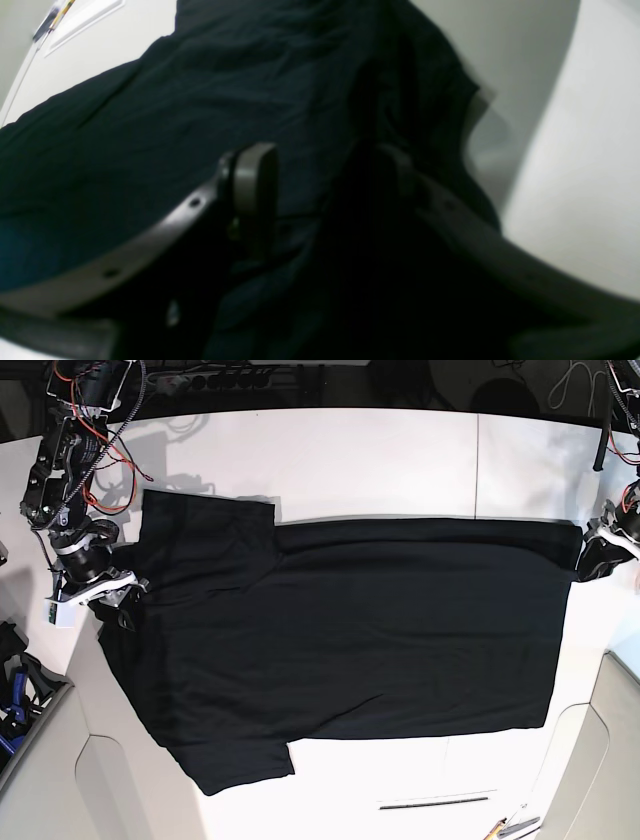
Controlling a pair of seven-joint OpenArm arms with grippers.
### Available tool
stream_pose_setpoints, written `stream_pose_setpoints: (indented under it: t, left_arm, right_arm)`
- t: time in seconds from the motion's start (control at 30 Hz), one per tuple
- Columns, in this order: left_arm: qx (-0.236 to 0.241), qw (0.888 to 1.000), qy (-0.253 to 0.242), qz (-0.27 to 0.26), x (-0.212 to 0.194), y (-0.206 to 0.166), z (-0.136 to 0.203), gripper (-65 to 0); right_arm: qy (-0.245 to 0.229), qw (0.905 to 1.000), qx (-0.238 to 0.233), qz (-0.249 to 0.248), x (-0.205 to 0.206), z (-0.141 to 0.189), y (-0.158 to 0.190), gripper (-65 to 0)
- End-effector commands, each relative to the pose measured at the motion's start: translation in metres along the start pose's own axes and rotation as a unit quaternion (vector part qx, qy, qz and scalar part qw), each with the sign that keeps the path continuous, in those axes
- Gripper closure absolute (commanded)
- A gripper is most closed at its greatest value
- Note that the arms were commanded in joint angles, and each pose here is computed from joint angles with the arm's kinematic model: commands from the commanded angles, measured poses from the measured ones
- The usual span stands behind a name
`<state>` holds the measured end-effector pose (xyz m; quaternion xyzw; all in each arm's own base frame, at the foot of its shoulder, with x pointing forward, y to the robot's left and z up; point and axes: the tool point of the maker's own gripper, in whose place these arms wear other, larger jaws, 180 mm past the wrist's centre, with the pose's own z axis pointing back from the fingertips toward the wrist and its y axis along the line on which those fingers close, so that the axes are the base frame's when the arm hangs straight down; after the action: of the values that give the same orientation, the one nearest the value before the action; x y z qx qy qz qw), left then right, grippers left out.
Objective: Fold the T-shirt properly
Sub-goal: 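Release and regrasp the shirt edge with the right gripper further along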
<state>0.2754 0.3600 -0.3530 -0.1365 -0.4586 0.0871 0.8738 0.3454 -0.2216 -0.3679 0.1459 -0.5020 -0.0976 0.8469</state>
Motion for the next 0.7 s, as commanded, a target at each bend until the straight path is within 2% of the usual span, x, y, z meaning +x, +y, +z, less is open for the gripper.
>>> stream_pose_setpoints:
  t: [0.0, 0.17, 0.37, 0.53, 0.67]
  left_arm:
    - [-0.003, 1.0, -0.027, -0.011, 0.023, 0.0, 0.004, -23.7]
    - [-0.004, 1.0, -0.028, -0.01, 0.023, 0.0, 0.004, -23.7]
    - [-0.004, 1.0, -0.028, -0.01, 0.023, 0.0, 0.004, -23.7]
    - [-0.004, 1.0, -0.026, -0.01, 0.022, 0.0, 0.004, -23.7]
    - [-0.004, 1.0, -0.026, -0.01, 0.022, 0.0, 0.004, -23.7]
  right_arm:
    - [-0.039, 0.9992, 0.007, 0.008, 0.027, 0.003, 0.003, -29.7]
    - [-0.06, 0.9979, -0.001, 0.023, 0.052, 0.018, 0.002, -29.7]
    - [-0.009, 0.9995, 0.016, 0.026, 0.05, 0.039, 0.015, -29.7]
    - [0.034, 0.9988, 0.003, 0.034, 0.01, 0.066, 0.011, -29.7]
    - [0.083, 0.9965, -0.006, 0.008, -0.04, 0.087, 0.007, -29.7]
